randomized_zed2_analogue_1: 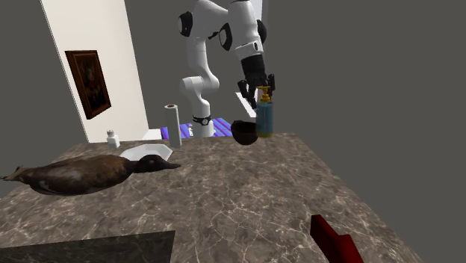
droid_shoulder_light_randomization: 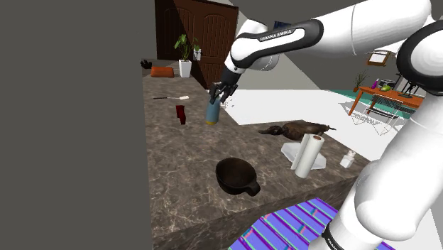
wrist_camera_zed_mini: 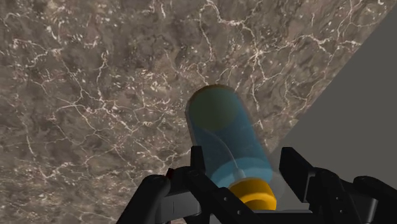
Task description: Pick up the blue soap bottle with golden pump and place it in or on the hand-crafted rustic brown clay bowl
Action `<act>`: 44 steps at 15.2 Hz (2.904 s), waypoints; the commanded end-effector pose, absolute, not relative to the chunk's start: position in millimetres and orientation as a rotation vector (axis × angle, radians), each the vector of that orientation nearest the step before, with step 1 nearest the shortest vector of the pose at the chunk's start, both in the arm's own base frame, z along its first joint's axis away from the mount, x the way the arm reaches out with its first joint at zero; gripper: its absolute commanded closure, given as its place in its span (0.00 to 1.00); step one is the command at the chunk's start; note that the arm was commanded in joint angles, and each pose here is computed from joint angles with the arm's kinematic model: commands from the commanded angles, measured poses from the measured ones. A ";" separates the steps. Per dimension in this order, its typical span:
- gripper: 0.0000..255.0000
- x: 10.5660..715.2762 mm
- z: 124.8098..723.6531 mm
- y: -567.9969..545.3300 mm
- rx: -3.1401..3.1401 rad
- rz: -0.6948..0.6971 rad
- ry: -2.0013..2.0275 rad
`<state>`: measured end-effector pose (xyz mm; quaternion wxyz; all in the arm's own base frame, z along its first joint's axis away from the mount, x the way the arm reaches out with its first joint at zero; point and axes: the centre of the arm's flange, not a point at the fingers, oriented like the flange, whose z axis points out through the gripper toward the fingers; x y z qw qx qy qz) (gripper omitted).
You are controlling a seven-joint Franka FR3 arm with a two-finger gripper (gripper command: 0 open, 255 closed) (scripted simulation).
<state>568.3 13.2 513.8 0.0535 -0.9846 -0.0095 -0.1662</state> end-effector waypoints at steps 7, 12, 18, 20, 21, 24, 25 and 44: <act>1.00 473.1 525.2 39.8 -2.992 -0.505 -0.029; 1.00 410.0 531.7 58.0 -2.992 -0.505 -0.029; 1.00 334.3 539.5 79.9 -2.992 -0.505 -0.029; 1.00 309.1 542.1 87.2 -2.992 -0.505 -0.029; 1.00 299.5 543.1 89.9 -2.992 -0.505 -0.029; 1.00 299.5 527.2 89.9 -2.992 -0.505 -0.029; 1.00 299.5 521.9 89.9 -2.992 -0.505 -0.029; 1.00 299.5 444.9 89.9 -2.992 -0.505 -0.029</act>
